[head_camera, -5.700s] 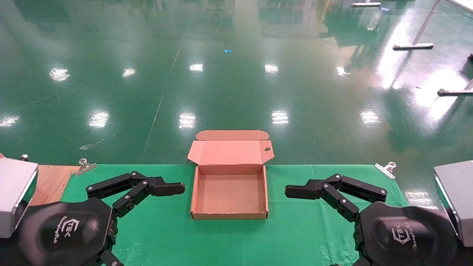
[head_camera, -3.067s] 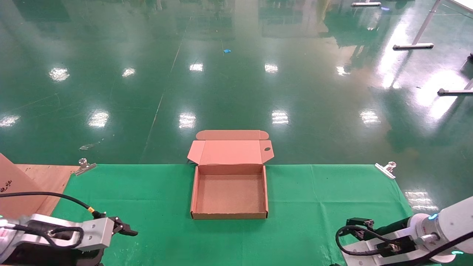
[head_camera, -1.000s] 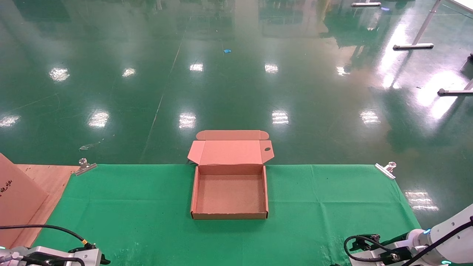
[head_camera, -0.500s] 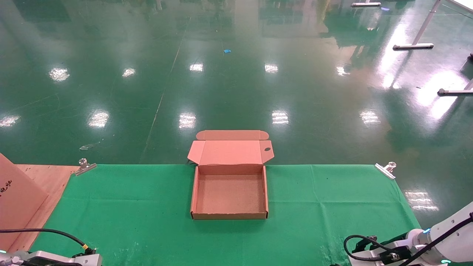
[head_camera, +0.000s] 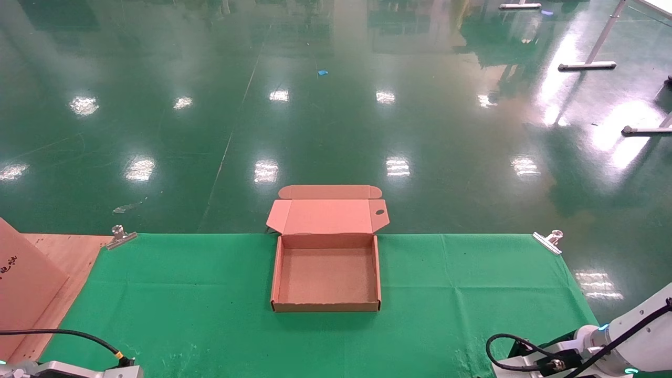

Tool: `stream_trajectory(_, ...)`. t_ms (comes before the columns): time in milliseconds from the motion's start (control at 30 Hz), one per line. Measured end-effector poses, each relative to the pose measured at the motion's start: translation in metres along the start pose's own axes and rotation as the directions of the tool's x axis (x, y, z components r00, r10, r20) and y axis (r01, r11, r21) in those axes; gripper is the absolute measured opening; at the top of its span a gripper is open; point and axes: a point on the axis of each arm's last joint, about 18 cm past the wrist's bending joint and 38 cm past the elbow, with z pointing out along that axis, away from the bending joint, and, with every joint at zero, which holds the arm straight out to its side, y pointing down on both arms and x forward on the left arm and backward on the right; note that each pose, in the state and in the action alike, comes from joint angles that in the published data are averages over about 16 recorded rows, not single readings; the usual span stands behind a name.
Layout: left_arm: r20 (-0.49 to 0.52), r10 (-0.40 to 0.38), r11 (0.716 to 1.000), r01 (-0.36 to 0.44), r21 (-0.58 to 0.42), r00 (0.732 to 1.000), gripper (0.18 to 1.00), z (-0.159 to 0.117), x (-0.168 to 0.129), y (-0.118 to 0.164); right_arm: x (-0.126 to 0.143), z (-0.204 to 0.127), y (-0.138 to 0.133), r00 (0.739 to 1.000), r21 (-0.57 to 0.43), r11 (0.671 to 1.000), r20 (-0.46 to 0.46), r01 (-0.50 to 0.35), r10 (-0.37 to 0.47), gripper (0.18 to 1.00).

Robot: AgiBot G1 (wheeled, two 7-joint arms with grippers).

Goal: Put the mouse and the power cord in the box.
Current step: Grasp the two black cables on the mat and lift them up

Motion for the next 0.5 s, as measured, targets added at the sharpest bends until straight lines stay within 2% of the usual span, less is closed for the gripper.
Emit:
stream_trajectory(133, -0.001, 0.006, 1.000, -0.006, 0.003, 1.000, 0.340, -0.002, -0.001, -0.001, -0.001, 0.000, 0.000, 1.000, 0.007, 1.000, 0.003, -0.002, 0.002, 0.298)
stream_trajectory(500, 0.016, 0.039, 0.999, -0.039, 0.033, 0.999, 0.322, -0.020, -0.014, -0.013, 0.007, -0.016, -0.001, 1.000, 0.043, 0.999, -0.027, -0.005, 0.006, 0.210)
